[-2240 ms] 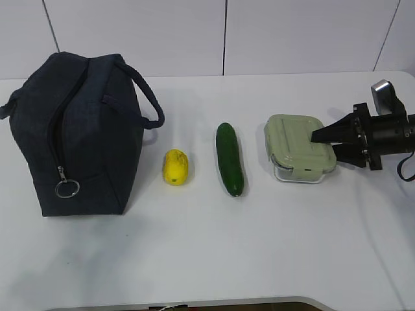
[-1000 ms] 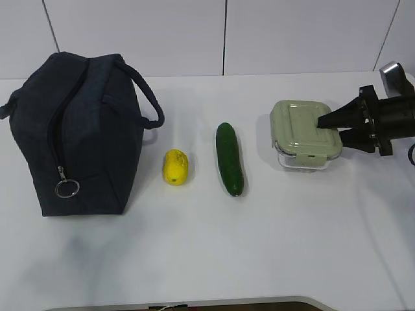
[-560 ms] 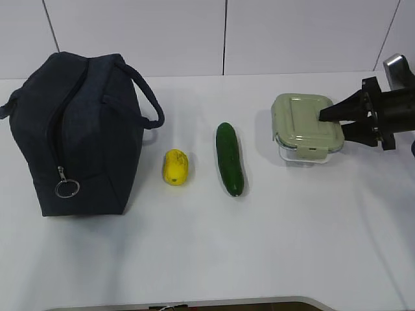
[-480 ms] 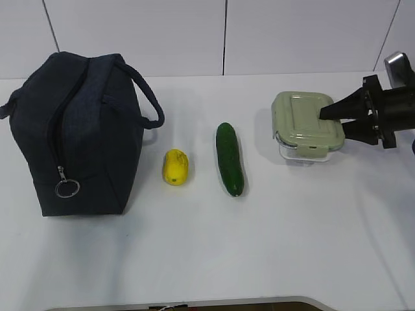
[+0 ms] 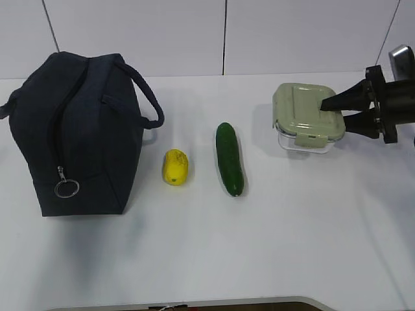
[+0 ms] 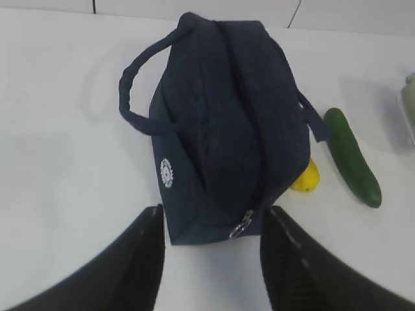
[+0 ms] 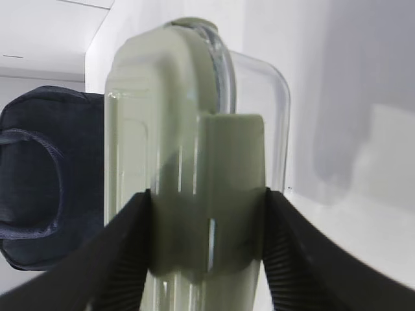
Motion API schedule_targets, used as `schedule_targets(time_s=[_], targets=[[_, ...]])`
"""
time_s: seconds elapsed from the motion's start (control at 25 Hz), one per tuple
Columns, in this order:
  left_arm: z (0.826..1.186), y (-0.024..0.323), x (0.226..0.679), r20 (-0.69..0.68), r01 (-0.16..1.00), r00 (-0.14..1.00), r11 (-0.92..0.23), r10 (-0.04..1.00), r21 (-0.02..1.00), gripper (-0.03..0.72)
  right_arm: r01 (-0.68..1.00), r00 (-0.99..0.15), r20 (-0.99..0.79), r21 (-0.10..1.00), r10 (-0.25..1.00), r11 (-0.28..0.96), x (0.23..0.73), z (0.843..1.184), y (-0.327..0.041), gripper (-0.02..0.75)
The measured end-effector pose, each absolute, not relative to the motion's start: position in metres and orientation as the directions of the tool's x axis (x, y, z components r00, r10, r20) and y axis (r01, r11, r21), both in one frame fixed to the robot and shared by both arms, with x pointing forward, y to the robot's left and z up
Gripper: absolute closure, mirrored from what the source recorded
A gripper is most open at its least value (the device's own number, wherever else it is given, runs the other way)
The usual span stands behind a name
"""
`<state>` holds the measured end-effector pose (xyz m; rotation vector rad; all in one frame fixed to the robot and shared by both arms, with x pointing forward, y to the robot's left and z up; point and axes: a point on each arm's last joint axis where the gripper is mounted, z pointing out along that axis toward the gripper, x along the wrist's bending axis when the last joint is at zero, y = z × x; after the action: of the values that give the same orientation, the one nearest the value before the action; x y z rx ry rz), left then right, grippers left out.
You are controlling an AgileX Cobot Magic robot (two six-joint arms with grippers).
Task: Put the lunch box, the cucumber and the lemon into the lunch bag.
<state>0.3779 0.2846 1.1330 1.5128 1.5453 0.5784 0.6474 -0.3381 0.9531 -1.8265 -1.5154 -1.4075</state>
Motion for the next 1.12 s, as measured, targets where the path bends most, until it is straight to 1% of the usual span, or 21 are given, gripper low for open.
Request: schedule_targets(time_s=[0.08,0.28,0.48,0.64,0.8,0.92,1.12], targets=[[1.135,0.285,0.392,-0.275,0.554,0.126,0.162,0.953,0.817,0.338,0.888,-0.089,0.855,0.300,0.511,-0.348,0.647,0.957,-0.338,0.349],[1.135,0.283,0.432,-0.329,0.607,0.139,0.182,0.934,0.774,0.338,0.874,-0.109,0.859,0.323,0.501,-0.364,0.646,0.970,-0.337,0.349],[1.131,0.283,0.469,-0.375,0.647,0.138,0.203,0.917,0.735,0.335,0.869,-0.116,0.858,0.332,0.500,-0.368,0.645,0.975,-0.337,0.349],[1.127,0.283,0.499,-0.425,0.677,0.129,0.233,0.896,0.698,0.295,0.867,-0.125,0.856,0.340,0.501,-0.365,0.644,0.980,-0.335,0.349],[1.115,0.283,0.525,-0.464,0.713,0.104,0.259,0.880,0.652,0.270,0.873,-0.145,0.854,0.348,0.499,-0.342,0.644,0.983,-0.324,0.349],[1.103,0.284,0.541,-0.478,0.741,0.083,0.266,0.874,0.616,0.267,0.883,-0.159,0.855,0.347,0.493,-0.317,0.645,0.984,-0.312,0.349],[1.091,0.284,0.562,-0.502,0.763,0.069,0.278,0.862,0.583,0.267,0.896,-0.181,0.857,0.346,0.483,-0.277,0.645,0.984,-0.293,0.349]])
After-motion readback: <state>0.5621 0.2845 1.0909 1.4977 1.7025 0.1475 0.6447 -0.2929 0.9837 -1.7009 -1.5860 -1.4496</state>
